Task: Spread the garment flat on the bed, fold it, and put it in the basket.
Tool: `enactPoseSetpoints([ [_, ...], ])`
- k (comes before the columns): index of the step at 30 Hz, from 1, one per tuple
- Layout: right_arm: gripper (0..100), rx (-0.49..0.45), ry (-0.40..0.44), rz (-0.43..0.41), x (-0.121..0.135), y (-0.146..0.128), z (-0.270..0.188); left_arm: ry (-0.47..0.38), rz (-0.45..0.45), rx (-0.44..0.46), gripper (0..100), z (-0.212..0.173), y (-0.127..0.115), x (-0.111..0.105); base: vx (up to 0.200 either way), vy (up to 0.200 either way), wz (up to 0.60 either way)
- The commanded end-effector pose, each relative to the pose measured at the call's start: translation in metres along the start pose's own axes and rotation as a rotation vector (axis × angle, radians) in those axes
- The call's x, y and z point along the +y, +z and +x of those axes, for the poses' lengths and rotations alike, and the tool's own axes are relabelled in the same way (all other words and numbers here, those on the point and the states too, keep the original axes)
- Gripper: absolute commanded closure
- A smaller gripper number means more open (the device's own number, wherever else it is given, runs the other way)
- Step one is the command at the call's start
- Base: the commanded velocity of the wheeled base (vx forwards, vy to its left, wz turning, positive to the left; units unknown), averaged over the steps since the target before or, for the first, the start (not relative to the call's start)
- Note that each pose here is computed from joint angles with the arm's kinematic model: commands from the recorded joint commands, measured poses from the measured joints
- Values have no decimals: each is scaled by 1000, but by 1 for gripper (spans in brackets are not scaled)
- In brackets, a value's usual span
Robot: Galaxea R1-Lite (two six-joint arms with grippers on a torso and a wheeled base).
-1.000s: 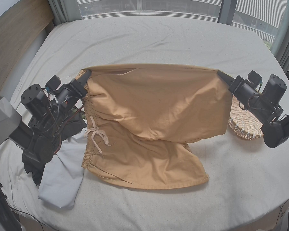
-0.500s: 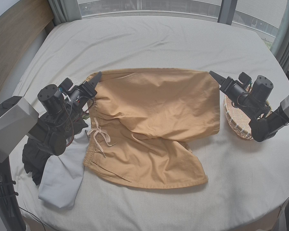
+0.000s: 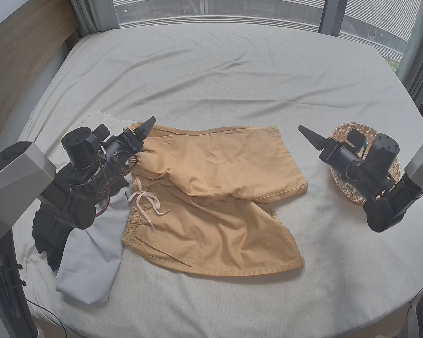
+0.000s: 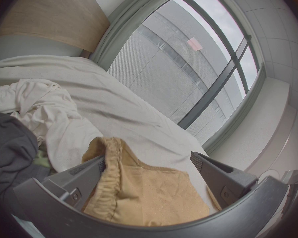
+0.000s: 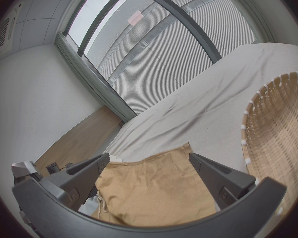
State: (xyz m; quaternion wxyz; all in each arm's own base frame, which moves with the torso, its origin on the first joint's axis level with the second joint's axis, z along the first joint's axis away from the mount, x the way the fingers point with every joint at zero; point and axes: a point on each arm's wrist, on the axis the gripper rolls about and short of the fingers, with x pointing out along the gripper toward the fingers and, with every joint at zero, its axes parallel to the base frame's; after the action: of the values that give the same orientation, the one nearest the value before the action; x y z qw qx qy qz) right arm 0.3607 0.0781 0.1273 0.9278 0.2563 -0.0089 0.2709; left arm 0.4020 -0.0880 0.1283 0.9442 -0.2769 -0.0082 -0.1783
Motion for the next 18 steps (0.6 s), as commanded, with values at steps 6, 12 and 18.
enactPoseSetpoints([
  [6,0,205,-90,26,6,-43,-65,63,58,50,0,-61,20,-15,0,0,0],
  [12,0,322,-115,41,13,-64,-88,79,47,148,0,-98,1,-21,0,0,0],
  [18,0,405,-116,47,16,-83,-94,-2,37,219,0,-114,-24,-22,0,0,0],
])
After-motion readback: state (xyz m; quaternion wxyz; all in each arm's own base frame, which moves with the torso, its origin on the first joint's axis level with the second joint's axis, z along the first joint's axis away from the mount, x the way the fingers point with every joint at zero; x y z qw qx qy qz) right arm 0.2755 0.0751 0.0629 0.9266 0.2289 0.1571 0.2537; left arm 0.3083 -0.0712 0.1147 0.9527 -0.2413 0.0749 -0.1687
